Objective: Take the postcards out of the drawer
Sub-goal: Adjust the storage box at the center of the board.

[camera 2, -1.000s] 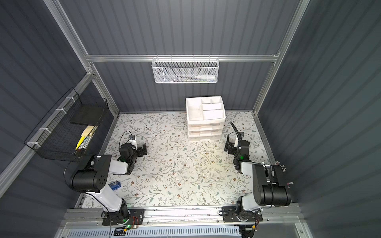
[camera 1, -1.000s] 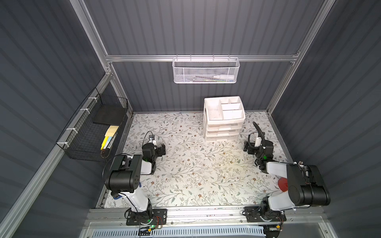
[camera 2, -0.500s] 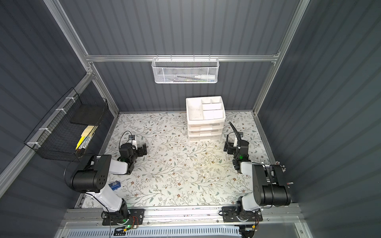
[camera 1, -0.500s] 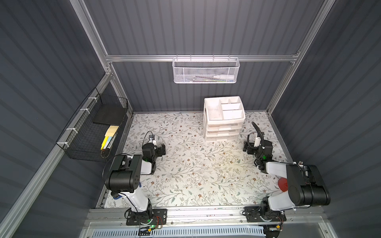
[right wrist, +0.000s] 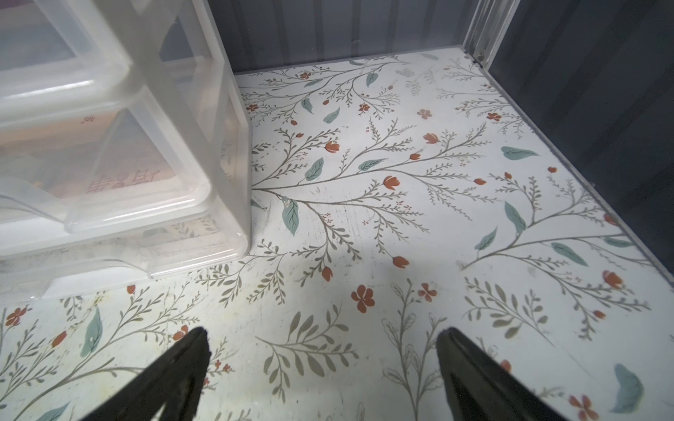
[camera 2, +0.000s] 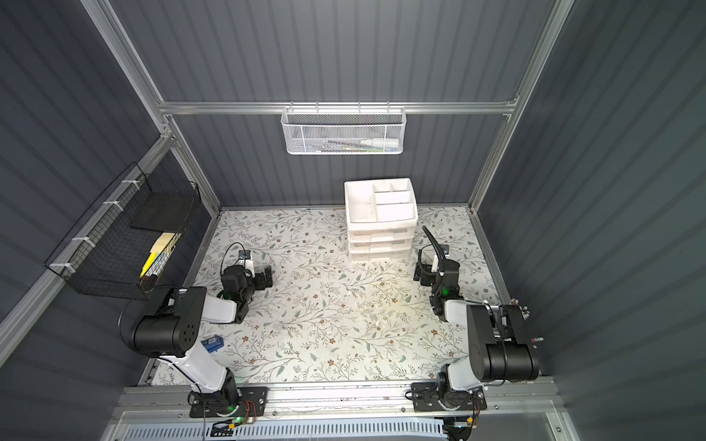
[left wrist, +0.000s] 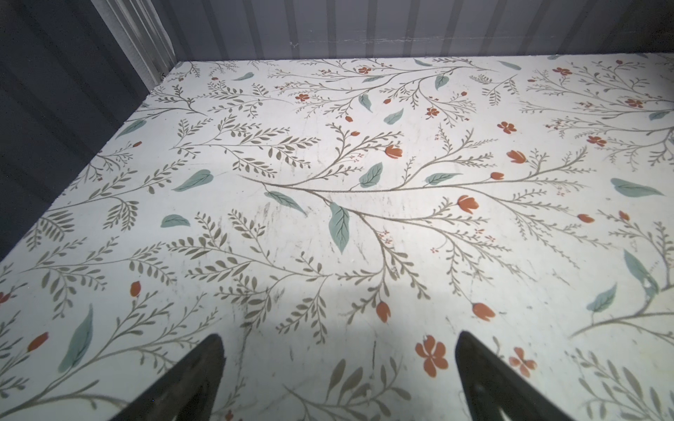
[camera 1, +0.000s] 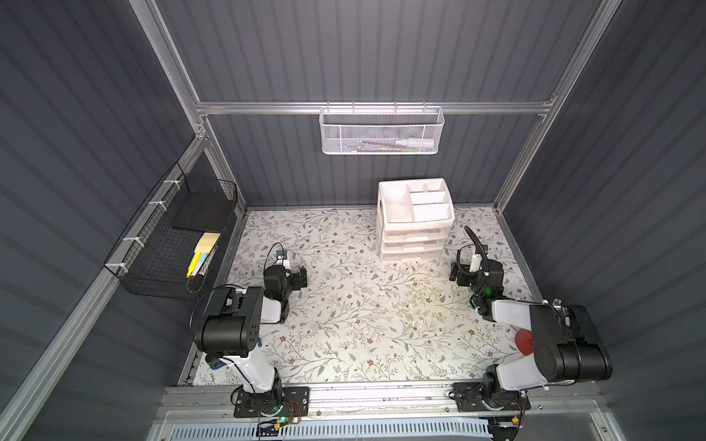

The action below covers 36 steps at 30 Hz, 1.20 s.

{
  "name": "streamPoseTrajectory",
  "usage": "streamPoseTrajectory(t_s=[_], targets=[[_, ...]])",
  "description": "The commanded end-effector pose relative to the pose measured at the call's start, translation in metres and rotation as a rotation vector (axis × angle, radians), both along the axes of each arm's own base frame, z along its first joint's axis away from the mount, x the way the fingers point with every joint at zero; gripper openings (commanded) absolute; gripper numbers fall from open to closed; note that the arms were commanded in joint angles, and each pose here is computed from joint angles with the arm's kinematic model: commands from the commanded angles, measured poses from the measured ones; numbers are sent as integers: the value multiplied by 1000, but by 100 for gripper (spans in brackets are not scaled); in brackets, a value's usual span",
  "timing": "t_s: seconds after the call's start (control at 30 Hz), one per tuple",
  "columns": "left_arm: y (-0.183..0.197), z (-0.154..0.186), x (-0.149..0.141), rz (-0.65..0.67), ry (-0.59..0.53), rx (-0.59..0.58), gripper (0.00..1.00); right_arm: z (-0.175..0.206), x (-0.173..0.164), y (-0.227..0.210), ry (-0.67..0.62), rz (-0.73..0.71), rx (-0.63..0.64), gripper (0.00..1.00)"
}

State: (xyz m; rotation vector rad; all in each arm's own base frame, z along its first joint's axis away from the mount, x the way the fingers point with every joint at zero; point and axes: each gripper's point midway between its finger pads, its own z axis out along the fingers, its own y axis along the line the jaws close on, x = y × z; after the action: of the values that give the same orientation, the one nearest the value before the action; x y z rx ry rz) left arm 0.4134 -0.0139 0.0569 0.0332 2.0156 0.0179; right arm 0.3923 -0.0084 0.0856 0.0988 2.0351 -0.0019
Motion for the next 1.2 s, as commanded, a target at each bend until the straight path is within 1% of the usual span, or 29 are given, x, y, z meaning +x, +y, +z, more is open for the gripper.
streamPoseTrajectory(t_s=[0.0, 0.27, 0.37, 0.4, 0.47, 0.53, 0.63, 0.73, 0.87, 1.0, 1.1, 1.17], targets=[[-5, 4, 4, -40, -13, 16, 100, 5, 5, -2, 1, -7, -31, 99], [-5, 4, 3, -41, -13, 16, 100, 5, 5, -1, -1, -5, -32, 99], [-6, 6, 4, -45, -20, 14, 100, 6, 4, -5, -4, -30, -35, 99], [-9, 10, 5, -64, -32, 20, 100, 7, 4, -7, -8, -44, -38, 99], [-14, 18, 6, -92, -5, 25, 100, 14, 4, -17, -28, -95, -52, 99], [-14, 30, 6, -83, 3, 36, 100, 21, 2, -16, -25, -94, -45, 99], [-16, 55, 0, -50, -47, 75, 100, 30, 0, -19, -7, -115, -43, 99], [-23, 87, -4, -32, -109, 67, 100, 44, -1, -22, -3, -131, -49, 99], [-41, 124, -3, -44, -80, 82, 100, 83, -6, -26, -53, -150, -65, 99], [-46, 175, 4, -25, -64, 1, 100, 133, -15, -36, -139, -223, -47, 99], [-63, 219, 4, -89, -140, -59, 100, 162, -15, -26, -180, -177, 7, 99], [-75, 244, 5, -139, -187, -109, 100, 176, -15, -23, -203, -171, 43, 98]])
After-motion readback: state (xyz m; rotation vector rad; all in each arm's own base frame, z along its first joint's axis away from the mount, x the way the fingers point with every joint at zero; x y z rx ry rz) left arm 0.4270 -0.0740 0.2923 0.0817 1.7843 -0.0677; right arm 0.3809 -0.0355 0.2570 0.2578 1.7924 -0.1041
